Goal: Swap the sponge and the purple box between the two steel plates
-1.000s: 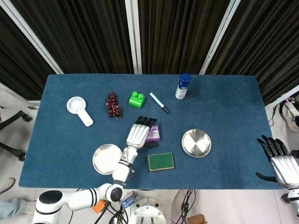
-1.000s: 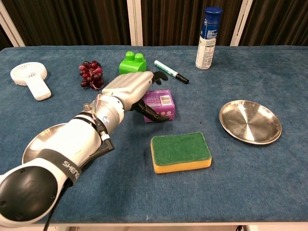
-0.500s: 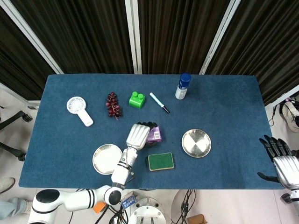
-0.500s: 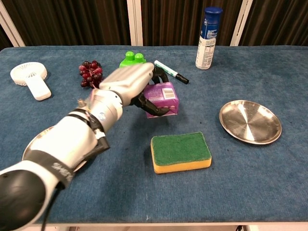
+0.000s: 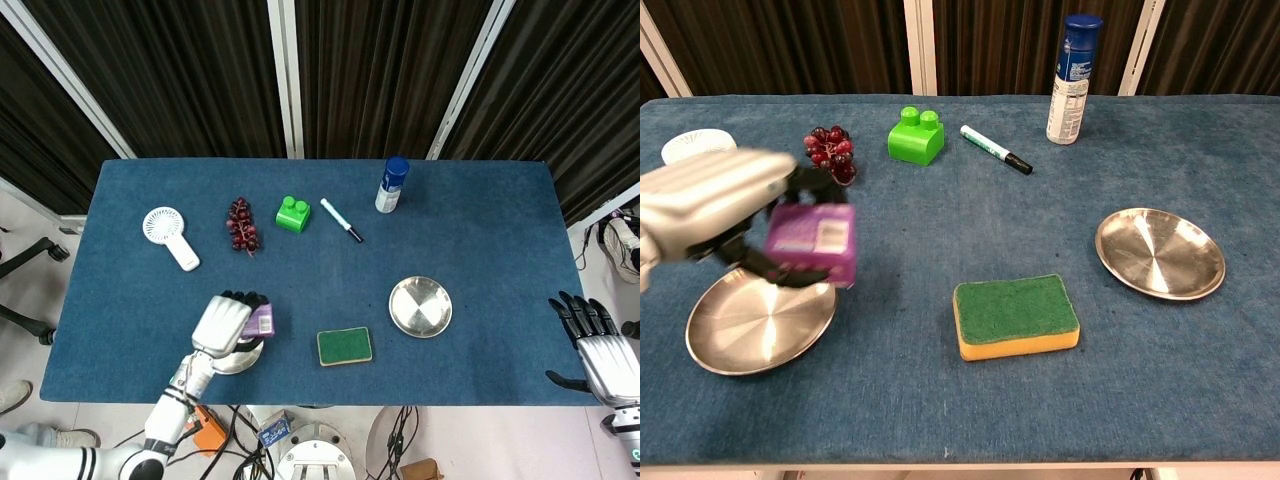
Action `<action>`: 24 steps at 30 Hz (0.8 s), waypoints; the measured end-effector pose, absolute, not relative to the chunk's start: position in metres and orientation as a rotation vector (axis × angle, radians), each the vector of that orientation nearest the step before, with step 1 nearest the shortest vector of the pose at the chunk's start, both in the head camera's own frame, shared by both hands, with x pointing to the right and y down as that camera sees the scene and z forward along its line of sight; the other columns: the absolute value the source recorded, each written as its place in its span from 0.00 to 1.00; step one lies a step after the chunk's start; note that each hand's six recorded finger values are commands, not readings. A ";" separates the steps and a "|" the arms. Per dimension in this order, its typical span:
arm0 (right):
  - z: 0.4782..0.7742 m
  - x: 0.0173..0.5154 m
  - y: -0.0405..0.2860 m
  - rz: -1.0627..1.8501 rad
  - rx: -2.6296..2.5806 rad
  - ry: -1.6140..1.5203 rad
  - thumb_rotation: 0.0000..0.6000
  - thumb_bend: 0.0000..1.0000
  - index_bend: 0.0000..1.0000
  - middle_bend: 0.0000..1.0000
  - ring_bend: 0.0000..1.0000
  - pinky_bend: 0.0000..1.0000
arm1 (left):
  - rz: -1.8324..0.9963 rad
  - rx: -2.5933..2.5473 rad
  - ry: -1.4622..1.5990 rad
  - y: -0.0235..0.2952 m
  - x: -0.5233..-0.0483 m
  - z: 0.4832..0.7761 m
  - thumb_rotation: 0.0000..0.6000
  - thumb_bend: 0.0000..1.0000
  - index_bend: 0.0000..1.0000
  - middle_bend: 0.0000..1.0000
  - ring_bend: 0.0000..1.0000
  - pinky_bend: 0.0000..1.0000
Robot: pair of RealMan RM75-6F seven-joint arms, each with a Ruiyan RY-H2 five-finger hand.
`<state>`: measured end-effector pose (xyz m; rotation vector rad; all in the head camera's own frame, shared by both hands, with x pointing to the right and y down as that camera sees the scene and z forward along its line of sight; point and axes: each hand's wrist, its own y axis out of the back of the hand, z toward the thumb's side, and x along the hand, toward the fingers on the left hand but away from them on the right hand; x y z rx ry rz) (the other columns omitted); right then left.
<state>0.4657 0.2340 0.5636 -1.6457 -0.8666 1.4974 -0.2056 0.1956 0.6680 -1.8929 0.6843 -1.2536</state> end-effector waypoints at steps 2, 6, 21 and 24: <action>0.565 0.464 0.234 1.498 -1.646 -0.862 1.00 0.16 0.00 0.00 0.00 0.00 | -1.266 -1.898 0.679 0.202 -0.215 0.671 1.00 0.52 0.48 0.50 0.52 0.44; 0.569 0.462 0.236 1.510 -1.648 -0.845 1.00 0.16 0.00 0.00 0.00 0.00 | -1.265 -1.891 0.675 0.208 -0.228 0.678 1.00 0.48 0.45 0.47 0.48 0.42; 0.589 0.408 0.233 1.354 -1.718 -0.683 1.00 0.16 0.00 0.00 0.00 0.00 | -1.270 -1.897 0.627 0.222 -0.249 0.667 0.97 0.00 0.09 0.08 0.04 0.20; 0.597 0.378 0.227 1.280 -1.753 -0.607 1.00 0.16 0.00 0.00 0.00 0.00 | -1.240 -1.889 0.645 0.225 -0.255 0.652 0.97 0.00 0.09 0.08 0.04 0.20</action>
